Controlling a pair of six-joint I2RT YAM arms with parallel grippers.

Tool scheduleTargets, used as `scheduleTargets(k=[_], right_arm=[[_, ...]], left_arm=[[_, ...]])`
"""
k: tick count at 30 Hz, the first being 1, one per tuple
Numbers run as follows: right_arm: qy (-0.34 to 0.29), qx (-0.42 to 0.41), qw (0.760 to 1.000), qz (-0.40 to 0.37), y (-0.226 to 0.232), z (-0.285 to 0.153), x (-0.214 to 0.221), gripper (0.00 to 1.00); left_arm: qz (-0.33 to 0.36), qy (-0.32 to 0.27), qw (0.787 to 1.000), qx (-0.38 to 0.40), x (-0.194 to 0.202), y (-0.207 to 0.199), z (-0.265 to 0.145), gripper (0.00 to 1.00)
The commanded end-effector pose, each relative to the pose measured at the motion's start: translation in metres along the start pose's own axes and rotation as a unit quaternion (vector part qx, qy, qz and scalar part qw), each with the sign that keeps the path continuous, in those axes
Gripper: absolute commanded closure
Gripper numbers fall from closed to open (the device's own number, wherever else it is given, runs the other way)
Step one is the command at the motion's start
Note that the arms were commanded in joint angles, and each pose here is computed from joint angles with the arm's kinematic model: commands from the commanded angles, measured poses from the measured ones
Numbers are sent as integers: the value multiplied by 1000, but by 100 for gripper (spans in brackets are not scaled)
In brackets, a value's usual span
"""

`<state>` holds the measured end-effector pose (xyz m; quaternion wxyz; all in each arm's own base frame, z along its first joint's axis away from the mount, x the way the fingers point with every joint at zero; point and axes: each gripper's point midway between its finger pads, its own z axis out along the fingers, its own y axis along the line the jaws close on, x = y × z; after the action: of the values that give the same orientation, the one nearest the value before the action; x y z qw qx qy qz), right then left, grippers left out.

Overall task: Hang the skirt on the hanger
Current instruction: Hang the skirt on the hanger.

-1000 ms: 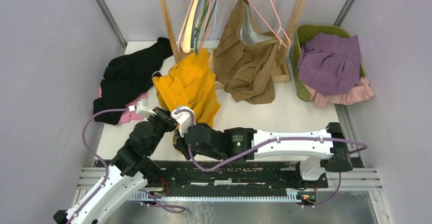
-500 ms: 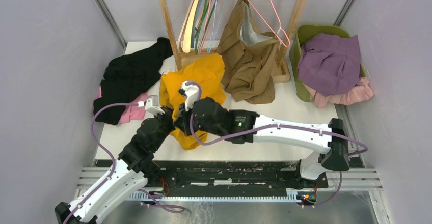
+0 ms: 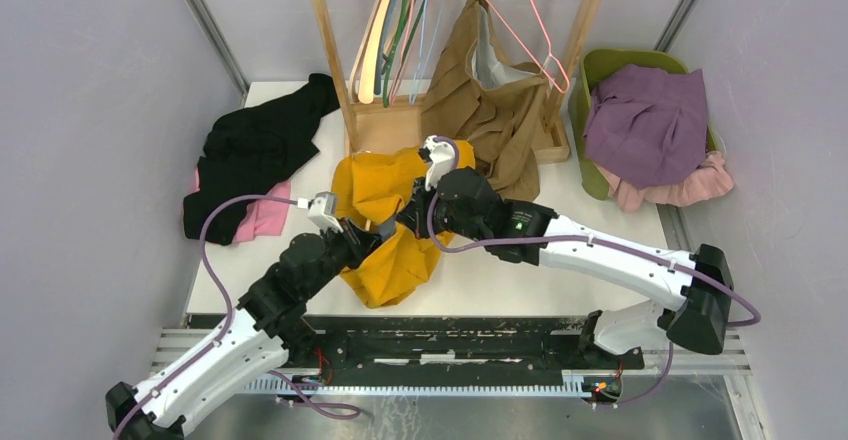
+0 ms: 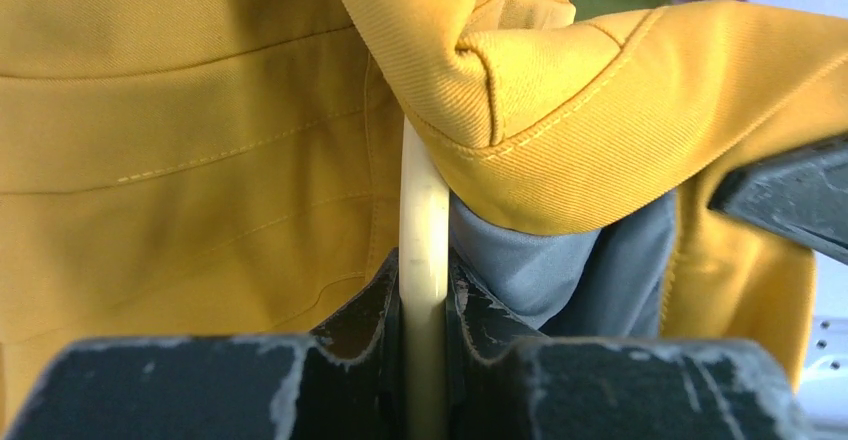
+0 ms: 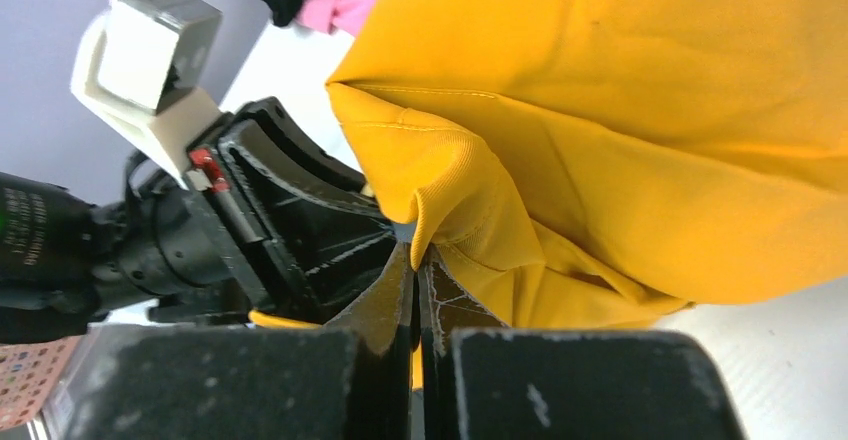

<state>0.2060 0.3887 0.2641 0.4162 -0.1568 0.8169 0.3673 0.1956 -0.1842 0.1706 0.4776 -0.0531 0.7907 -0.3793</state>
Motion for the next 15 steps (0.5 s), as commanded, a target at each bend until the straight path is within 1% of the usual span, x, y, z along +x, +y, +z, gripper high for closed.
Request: scheduleTargets(k=[1, 7, 10, 15], right_arm=[[-91, 32, 995, 30, -32, -19, -46, 99], [-77, 80, 993, 50, -90, -37, -12, 99], [-58, 104, 992, 50, -114, -50, 13, 99], [-38, 135, 988, 58, -141, -75, 47, 99]], left_arm=[[53, 42, 995, 69, 12, -33, -5, 97], [97, 86, 990, 63, 46, -34, -2, 97], [119, 107, 985, 61, 58, -36, -1, 97], [159, 110, 980, 55, 66, -41, -3, 97]])
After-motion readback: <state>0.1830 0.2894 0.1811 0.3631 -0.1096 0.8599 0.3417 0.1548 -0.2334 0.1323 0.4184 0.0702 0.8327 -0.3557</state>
